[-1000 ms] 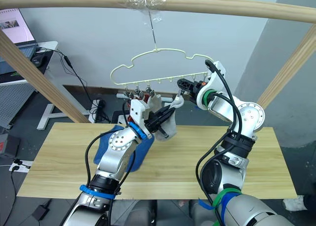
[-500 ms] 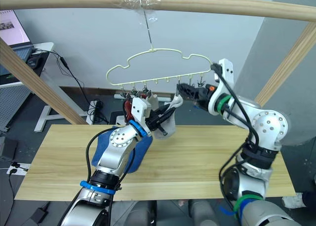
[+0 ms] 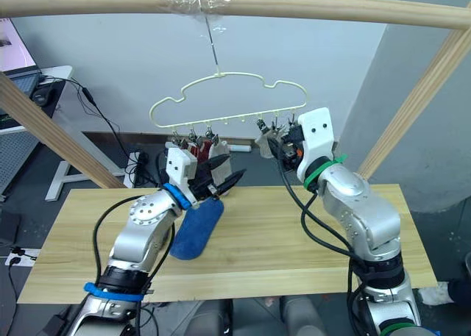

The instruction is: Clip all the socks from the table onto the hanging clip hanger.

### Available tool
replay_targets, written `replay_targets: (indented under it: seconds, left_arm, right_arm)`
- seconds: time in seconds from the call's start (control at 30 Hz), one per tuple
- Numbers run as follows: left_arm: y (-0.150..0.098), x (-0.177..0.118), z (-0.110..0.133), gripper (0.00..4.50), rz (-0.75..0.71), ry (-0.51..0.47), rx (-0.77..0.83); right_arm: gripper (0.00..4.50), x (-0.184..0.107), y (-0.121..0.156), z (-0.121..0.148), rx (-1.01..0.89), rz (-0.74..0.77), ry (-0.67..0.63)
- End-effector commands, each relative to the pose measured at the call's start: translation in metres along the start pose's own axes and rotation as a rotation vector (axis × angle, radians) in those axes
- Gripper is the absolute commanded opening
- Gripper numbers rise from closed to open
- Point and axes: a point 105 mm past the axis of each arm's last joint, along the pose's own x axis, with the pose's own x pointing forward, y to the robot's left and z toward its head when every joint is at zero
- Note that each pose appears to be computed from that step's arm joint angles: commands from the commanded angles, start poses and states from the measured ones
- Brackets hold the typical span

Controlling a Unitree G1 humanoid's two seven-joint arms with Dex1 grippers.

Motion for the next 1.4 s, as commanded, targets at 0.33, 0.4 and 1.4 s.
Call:
replay_targets:
  seconds: [0.33, 0.4, 1.4]
  left_arm:
    - [0.021, -0.020, 0.046, 2.83, 0.092, -0.100, 0.078]
    - [0.022, -0.019, 0.048, 2.83, 0.100, -0.105, 0.087]
    - [0.020, -0.023, 0.051, 2.83, 0.095, -0.112, 0.103]
  right_arm:
    - [1.32, 0.008, -0.001, -0.009, 0.008, -0.116, -0.073]
    - [1.32, 0.010, -0.003, -0.015, 0.011, -0.127, -0.065]
    - [1.32, 0.026, -0.007, -0.045, 0.187, -0.216, 0.036]
